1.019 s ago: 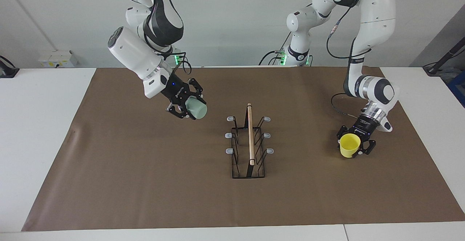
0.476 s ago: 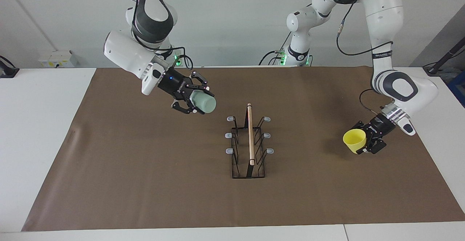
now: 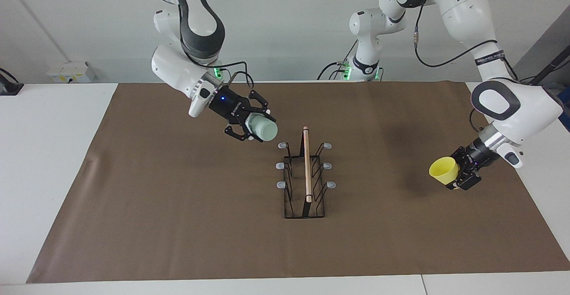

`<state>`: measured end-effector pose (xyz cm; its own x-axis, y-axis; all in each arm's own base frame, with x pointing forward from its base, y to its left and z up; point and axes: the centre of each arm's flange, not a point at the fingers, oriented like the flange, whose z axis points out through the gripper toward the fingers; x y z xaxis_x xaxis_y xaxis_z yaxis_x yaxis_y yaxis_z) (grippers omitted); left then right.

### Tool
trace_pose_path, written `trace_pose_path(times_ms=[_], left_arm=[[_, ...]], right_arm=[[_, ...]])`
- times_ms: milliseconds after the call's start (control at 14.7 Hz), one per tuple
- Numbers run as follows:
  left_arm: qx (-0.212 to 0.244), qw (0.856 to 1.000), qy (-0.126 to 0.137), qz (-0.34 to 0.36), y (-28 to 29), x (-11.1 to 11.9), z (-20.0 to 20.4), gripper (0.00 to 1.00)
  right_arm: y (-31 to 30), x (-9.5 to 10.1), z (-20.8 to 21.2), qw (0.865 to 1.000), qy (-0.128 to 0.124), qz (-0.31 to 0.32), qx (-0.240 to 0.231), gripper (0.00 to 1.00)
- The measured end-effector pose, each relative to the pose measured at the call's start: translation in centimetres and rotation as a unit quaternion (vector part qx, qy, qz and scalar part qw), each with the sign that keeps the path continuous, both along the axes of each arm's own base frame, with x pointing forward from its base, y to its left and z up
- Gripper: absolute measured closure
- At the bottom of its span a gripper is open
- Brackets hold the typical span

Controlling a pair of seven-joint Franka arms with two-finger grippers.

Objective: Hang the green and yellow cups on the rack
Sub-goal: 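Carry the green cup with the right gripper onto a rack peg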

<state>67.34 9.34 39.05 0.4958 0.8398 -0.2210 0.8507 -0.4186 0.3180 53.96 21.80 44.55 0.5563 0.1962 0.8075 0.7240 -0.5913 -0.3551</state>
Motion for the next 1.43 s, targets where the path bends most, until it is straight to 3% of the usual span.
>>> trace_pose_path(times_ms=[340,815,1223,1427], left_arm=[[0.089,0.993,0.000,-0.071,-2.8,0.9,3.7,0.34],[0.146,0.983,-0.022,-0.105,-4.4,0.5,8.5,0.34],[0.193,0.978,-0.015,-0.078,-6.5,0.2,10.1,0.34],[0.208,0.976,-0.027,-0.058,-6.8,0.5,10.5,0.34]], right_arm=[[5.0,-1.4,-2.6,0.999,0.002,-0.030,-0.034,0.32],[7.0,0.9,-1.4,0.998,-0.021,-0.050,-0.030,0.32],[7.4,2.5,-3.4,0.998,-0.010,-0.057,-0.033,0.32],[7.5,2.5,-3.8,0.998,-0.009,-0.059,-0.036,0.32]])
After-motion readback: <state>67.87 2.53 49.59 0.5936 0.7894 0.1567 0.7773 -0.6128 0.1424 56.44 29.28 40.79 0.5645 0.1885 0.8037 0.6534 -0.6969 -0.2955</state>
